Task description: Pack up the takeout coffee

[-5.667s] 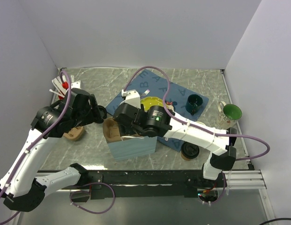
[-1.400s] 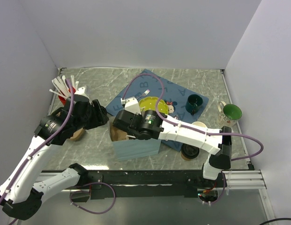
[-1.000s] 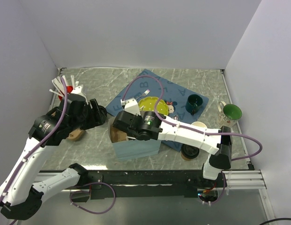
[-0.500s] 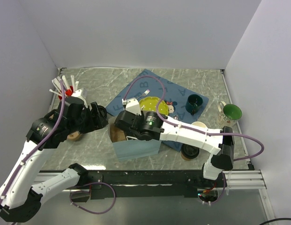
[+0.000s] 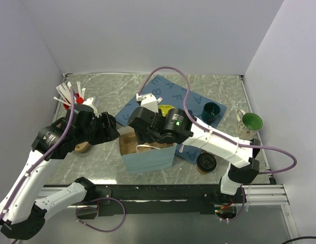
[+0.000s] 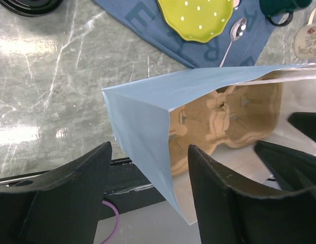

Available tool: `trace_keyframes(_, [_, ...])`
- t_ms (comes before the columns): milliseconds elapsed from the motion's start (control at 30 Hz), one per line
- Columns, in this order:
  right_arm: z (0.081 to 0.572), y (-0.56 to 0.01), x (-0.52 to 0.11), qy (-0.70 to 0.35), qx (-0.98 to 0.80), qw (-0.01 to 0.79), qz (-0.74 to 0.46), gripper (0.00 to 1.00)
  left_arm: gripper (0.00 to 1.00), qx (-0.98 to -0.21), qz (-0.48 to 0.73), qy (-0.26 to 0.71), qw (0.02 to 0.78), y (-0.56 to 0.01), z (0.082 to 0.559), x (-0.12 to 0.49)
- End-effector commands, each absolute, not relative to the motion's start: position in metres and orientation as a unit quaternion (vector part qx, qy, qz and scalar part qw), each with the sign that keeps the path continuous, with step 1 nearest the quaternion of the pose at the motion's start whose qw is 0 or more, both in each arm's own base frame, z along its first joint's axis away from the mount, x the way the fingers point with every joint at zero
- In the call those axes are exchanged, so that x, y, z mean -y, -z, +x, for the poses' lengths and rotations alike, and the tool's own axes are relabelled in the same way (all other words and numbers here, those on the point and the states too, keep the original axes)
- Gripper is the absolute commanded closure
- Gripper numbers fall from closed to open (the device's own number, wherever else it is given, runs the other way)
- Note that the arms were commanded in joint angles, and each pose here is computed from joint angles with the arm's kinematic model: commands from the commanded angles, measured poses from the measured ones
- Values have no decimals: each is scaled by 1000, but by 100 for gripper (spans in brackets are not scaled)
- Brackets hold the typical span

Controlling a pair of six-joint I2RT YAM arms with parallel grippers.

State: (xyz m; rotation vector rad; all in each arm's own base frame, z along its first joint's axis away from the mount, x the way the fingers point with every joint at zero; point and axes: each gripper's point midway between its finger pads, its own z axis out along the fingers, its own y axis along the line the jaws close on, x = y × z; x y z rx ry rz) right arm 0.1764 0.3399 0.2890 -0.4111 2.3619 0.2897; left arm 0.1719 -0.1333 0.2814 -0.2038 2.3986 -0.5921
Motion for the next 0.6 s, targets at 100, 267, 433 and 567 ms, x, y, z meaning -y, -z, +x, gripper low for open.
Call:
trace_keyframes(100, [176, -348, -292, -133, -896, 398, -146, 34, 35, -911, -53, 259, 316, -280, 177, 152])
trace_keyframes(267, [185, -331, -232, -81, -911, 391, -107, 34, 44, -924, -57, 246, 288, -259, 177, 154])
trace_keyframes(433, [187, -290, -201, -81, -929, 347, -104, 34, 74, -925, -60, 250, 281, -262, 177, 156])
trace_keyframes(567, [182, -289, -219, -138, -921, 342, -128, 37, 99, -922, -49, 271, 271, -289, 175, 166])
